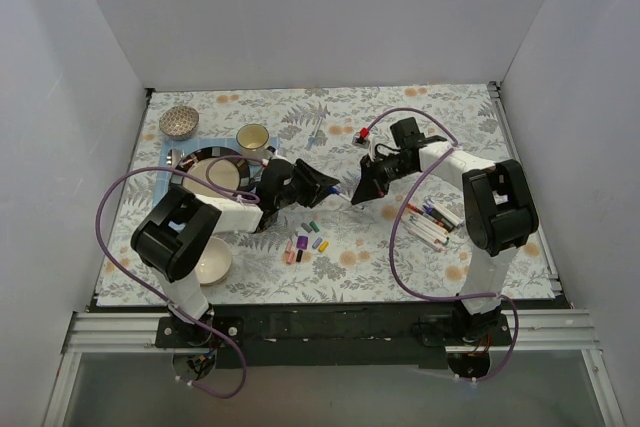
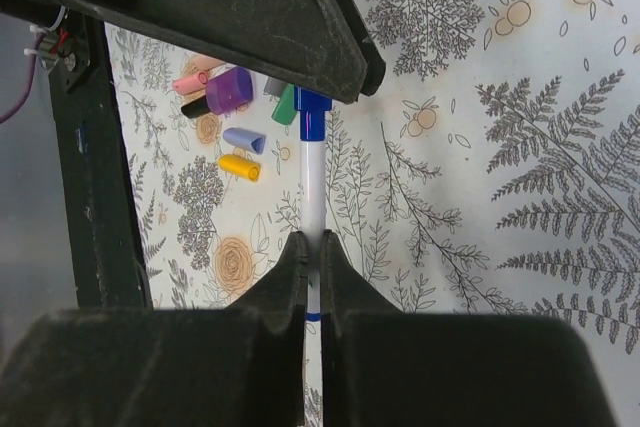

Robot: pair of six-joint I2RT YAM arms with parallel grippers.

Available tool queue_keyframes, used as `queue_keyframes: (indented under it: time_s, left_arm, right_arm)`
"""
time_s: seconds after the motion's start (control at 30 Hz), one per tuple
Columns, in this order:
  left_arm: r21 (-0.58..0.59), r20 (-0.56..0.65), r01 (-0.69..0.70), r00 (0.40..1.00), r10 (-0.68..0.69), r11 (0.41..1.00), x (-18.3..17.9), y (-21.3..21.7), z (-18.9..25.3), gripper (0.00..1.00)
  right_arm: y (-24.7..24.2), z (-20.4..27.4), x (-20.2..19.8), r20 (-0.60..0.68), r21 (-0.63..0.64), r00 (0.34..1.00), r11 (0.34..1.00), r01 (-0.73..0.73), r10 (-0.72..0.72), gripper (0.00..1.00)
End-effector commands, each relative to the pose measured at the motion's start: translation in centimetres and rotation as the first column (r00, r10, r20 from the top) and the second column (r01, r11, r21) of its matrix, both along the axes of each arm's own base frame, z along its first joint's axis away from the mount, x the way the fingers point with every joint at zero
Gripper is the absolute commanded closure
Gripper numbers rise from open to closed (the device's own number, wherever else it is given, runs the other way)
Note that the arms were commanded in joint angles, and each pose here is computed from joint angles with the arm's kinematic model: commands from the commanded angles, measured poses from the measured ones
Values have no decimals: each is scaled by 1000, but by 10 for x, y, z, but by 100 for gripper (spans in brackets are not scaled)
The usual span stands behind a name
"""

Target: Open the pen caps

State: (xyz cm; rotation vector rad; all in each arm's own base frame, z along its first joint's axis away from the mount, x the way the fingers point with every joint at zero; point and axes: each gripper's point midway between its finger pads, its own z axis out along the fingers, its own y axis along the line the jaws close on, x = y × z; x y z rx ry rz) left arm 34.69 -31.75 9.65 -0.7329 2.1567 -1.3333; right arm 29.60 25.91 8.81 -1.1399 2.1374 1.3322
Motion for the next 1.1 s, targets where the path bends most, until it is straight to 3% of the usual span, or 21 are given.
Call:
queue_keyframes:
  time_s: [0.0,0.23,0.33,0.37,0.4,0.43,0.53,0.57,0.7,0.9,0.93,1.0,1.07]
  left_arm:
    - [-17,41,-9,999,9,1000,9,-6,13,64]
    - [-27,52,25,998,-24,999,7,-13,17,83]
    - [-28,79,66,995,-64,997,4,-18,21,100]
    - [-29,97,81,992,-78,996,4,-20,23,100]
    - [-28,110,103,989,-99,994,1,-22,25,100]
    - [-4,156,127,980,-125,992,-2,-22,28,100]
    - [-20,278,196,943,-183,980,-16,-24,45,100]
    - [-27,335,217,922,-196,976,-18,-25,55,100]
    - [-2,382,283,886,-261,959,-29,-31,59,100]
    - [40,416,287,866,-277,957,-28,-31,62,100]
    - [51,425,276,863,-272,960,-25,-30,64,100]
    - [91,464,219,854,-236,971,-16,-23,72,100]
    - [119,493,103,857,-149,987,3,-2,79,100]
  right_arm:
    - [0,13,4,6,48,1000,999,20,-20,99]
    - [-2,13,5,16,43,999,999,31,-32,99]
    - [-2,13,5,41,36,999,999,23,-24,99]
    - [-3,16,6,54,42,998,999,14,-16,96]
    - [-3,18,2,46,45,999,999,2,-5,89]
    - [-2,20,0,65,60,998,998,-23,19,72]
    - [-1,27,-5,77,92,996,994,-50,43,52]
    - [0,30,-6,83,101,995,993,-56,48,49]
    - [2,34,-11,70,137,996,988,-69,60,43]
    - [4,38,-15,35,171,997,983,-68,63,65]
    - [5,37,-17,22,177,997,982,-72,69,78]
    - [5,37,-19,-4,178,997,981,-72,74,93]
    - [4,34,-23,-34,170,996,983,-73,80,99]
